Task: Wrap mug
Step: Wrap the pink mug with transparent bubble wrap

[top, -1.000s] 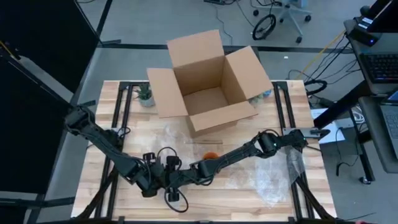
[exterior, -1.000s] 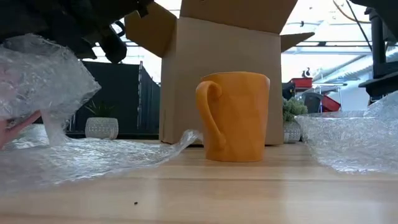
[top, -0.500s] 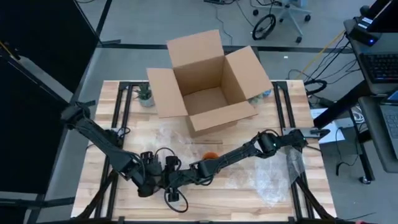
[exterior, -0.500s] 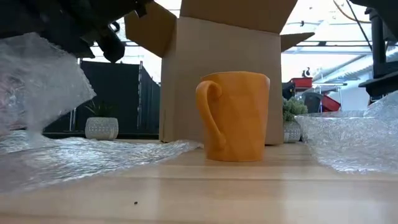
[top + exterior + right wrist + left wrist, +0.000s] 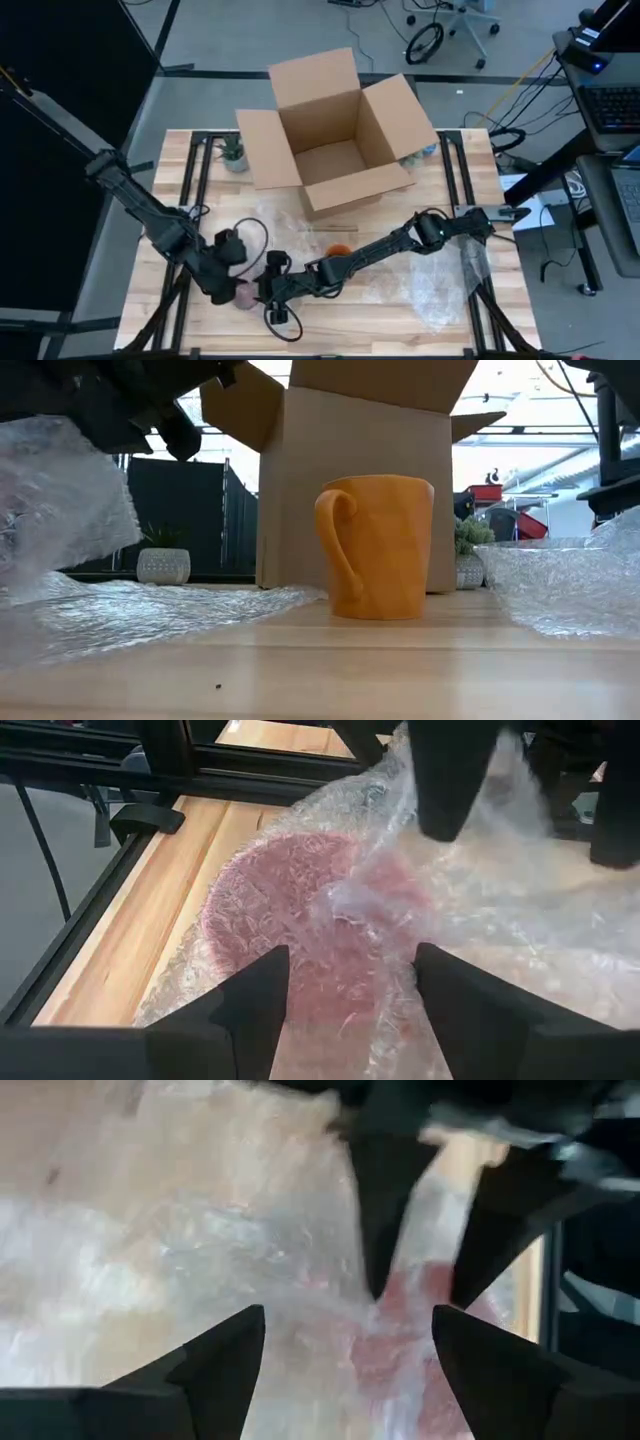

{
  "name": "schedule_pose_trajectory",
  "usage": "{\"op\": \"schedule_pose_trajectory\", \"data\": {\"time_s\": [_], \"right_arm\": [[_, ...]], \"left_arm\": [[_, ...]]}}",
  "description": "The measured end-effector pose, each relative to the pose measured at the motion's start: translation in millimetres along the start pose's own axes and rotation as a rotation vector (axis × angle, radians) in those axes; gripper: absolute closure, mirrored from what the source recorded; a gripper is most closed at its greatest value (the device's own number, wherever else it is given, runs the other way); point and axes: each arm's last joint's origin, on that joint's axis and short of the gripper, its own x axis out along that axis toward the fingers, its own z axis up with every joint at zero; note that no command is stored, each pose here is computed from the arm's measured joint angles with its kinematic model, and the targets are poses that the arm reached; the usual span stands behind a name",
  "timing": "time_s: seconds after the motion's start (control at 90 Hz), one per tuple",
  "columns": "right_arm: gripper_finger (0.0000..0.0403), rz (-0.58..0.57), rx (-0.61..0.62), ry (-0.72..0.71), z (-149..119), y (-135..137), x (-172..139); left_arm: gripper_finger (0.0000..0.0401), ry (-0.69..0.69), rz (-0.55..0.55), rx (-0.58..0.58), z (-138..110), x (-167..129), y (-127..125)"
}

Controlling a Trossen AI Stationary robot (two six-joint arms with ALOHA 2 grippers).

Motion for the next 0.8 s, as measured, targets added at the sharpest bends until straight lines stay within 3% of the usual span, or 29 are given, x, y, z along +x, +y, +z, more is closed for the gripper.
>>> {"op": "schedule_pose_trajectory", "data": {"time_s": [0.467, 0.8], "right_arm": [[0.0197, 0.000, 0.002, 0.000, 0, 0, 0], [0.0197, -0.001, 0.002, -0.001, 0, 0, 0]], "left_arm": [[0.0127, 0.059, -0.015, -0.128, -21, -2, -13], [0.0127, 0.139, 0.206, -0.082, -28, 47, -22]]}}
